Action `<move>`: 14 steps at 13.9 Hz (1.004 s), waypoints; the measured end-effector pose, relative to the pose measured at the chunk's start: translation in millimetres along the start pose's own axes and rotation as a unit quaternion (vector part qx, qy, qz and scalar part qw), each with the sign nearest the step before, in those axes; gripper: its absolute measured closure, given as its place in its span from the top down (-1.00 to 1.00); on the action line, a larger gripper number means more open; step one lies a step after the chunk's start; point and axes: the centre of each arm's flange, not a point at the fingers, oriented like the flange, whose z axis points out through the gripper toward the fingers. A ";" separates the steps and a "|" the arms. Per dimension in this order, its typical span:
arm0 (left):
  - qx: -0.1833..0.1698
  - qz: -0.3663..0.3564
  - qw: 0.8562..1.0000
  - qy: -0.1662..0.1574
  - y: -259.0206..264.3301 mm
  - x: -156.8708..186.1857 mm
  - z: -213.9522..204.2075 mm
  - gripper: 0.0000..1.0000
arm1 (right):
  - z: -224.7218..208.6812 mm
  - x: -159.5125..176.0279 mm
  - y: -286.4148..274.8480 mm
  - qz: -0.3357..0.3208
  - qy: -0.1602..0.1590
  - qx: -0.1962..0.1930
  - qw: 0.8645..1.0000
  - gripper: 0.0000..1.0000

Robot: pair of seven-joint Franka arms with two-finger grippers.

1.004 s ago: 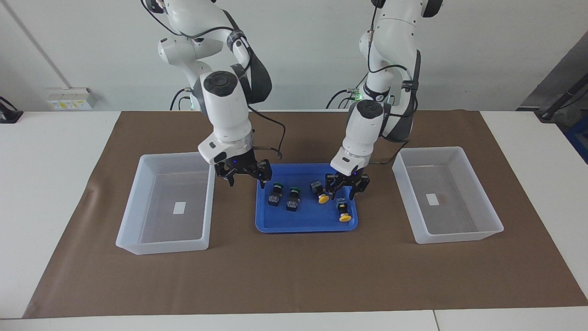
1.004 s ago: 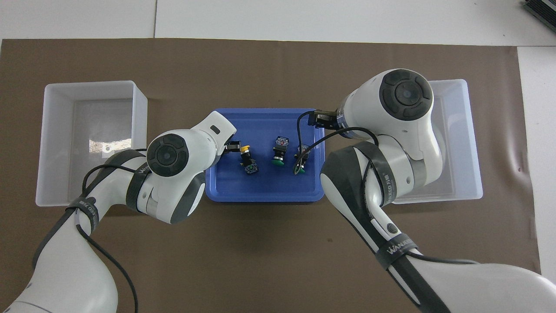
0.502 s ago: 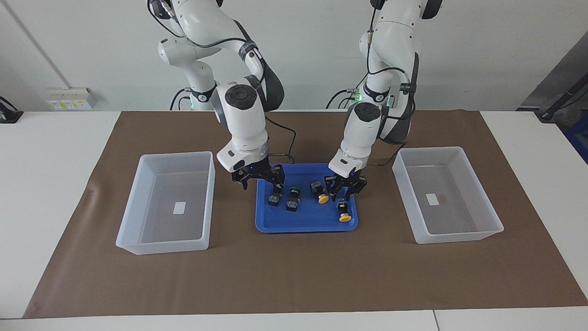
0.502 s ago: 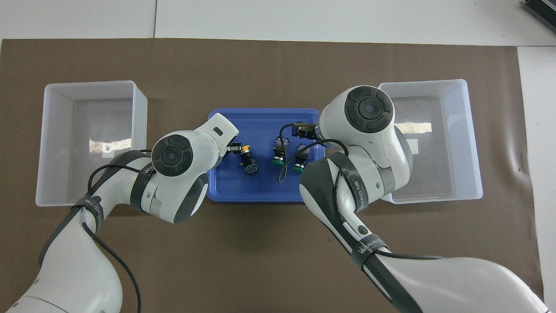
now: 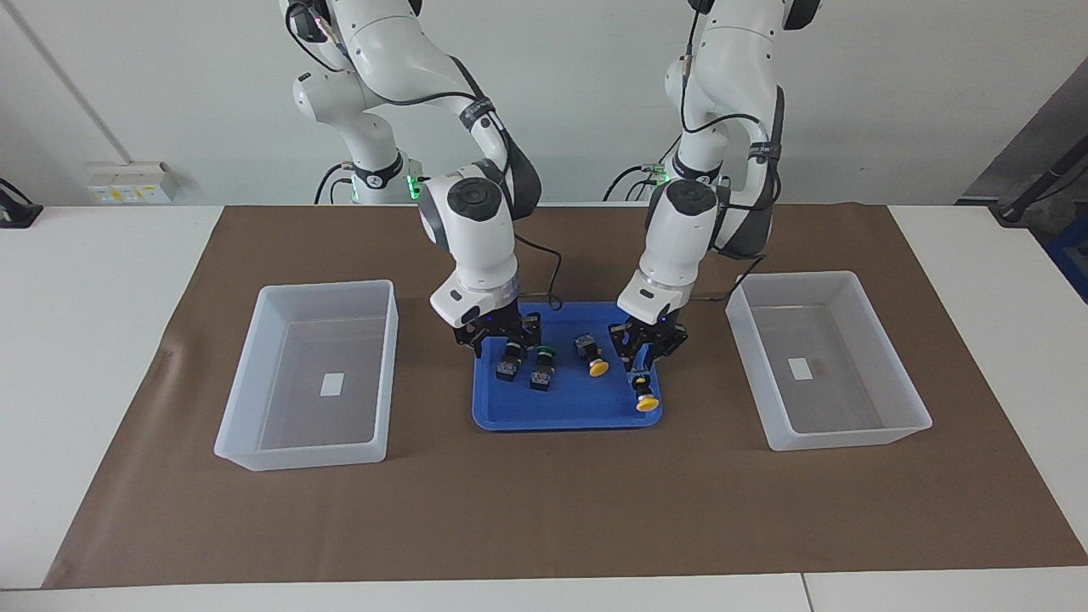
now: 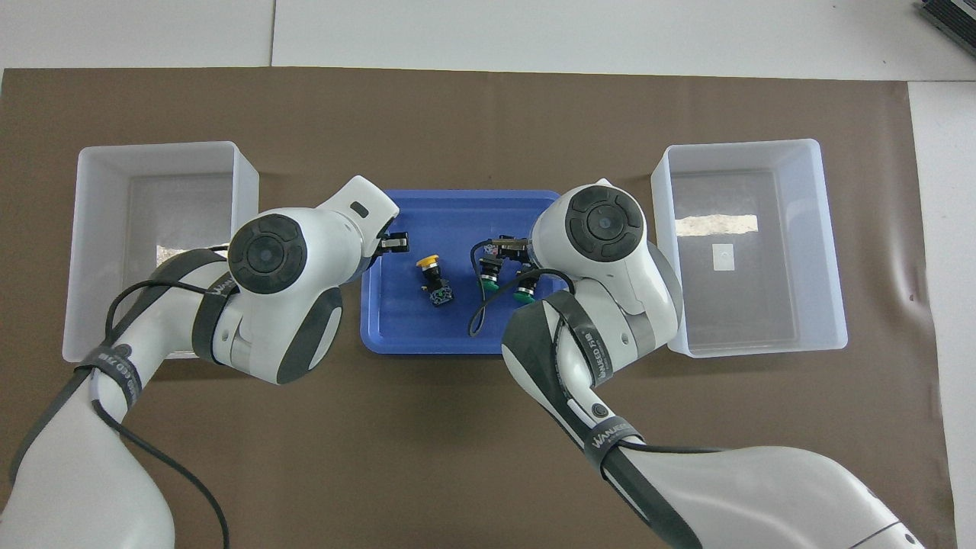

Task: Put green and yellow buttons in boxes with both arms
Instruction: 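Carry the yellow button into the nearby box with the left gripper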

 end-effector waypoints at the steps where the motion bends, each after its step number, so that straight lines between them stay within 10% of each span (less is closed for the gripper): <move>1: 0.003 -0.010 1.000 0.000 -13.7 9.1 -20.6 -0.35 | 5.2 -2.8 -2.3 -0.001 -0.004 -0.002 1.000 0.59; 14: 0.044 0.055 0.997 0.031 -260.7 61.3 -76.1 -0.35 | 50.7 -25.8 1.5 -0.001 -0.007 -0.006 1.000 0.49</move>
